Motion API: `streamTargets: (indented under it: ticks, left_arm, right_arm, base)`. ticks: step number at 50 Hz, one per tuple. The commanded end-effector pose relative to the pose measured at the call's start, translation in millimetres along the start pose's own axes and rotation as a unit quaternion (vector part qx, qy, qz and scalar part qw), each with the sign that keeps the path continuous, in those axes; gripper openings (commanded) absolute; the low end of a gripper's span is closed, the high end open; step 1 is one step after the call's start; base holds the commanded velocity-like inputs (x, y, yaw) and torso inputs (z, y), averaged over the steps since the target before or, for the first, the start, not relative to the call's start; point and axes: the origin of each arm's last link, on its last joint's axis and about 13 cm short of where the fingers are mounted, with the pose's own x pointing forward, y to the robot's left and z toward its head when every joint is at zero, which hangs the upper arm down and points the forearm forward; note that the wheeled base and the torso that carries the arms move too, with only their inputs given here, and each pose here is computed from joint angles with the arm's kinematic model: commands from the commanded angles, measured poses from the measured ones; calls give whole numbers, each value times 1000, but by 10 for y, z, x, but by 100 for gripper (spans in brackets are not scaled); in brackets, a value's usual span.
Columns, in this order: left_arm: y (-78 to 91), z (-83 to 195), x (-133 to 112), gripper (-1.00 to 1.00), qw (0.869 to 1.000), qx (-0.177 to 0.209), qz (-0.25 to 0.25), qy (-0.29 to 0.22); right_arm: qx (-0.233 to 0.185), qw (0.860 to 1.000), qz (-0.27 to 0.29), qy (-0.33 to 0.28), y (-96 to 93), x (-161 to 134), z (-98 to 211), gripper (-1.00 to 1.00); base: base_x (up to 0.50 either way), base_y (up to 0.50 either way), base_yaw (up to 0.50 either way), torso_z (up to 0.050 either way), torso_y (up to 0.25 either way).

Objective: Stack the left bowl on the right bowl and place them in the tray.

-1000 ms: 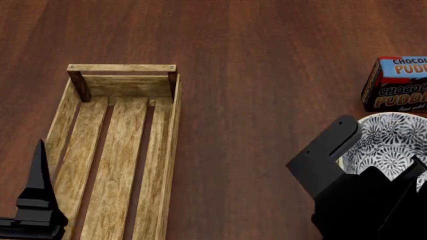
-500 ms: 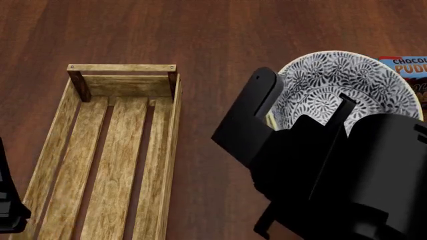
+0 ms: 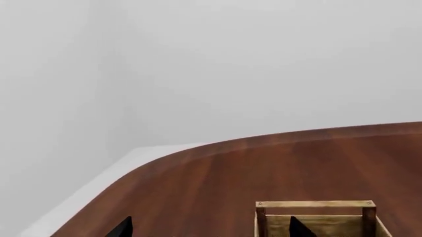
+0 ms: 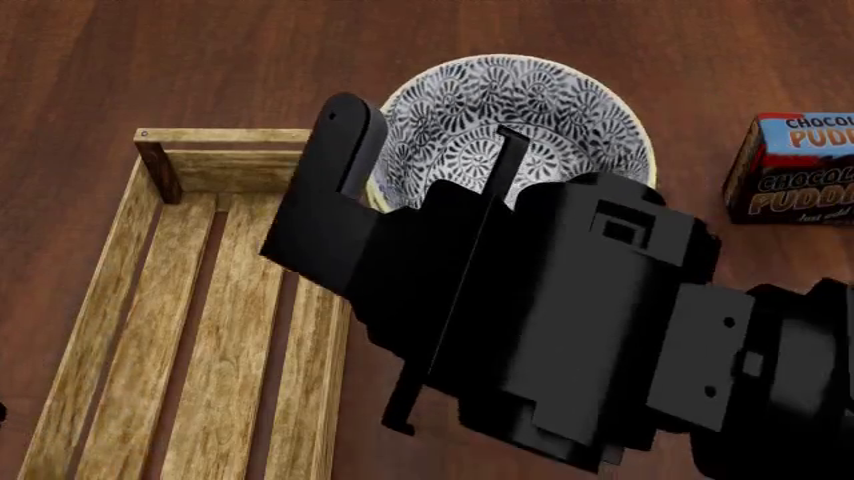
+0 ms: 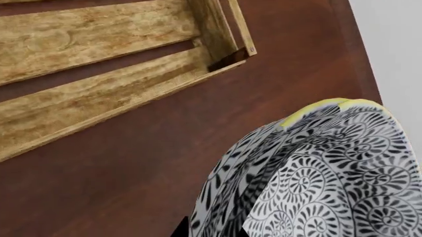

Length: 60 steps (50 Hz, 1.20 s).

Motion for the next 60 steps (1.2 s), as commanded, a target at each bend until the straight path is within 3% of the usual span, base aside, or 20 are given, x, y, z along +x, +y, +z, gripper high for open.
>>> streamTargets:
  ticks: [1, 27, 47, 60]
  left_arm:
    - [47, -43, 27, 100, 1000, 5, 13, 5]
    - [66, -94, 16, 100, 1000, 1, 19, 10]
    - [77, -69, 21, 100, 1000, 3, 22, 9]
    - [110, -92, 15, 100, 999, 4, 32, 12]
  right_arm:
    - [-37, 998, 20, -38, -52, 92, 219, -100]
    - [-109, 988, 76, -84, 72, 251, 624, -100]
    - [-115, 978, 130, -120, 67, 407, 854, -100]
    - [-120, 969, 168, -133, 264, 544, 876, -100]
  base:
    - [0, 0, 0, 0, 0]
    - [0, 0, 0, 0, 1]
    - [0, 0, 0, 0, 1]
    - [-1, 0, 0, 0, 1]
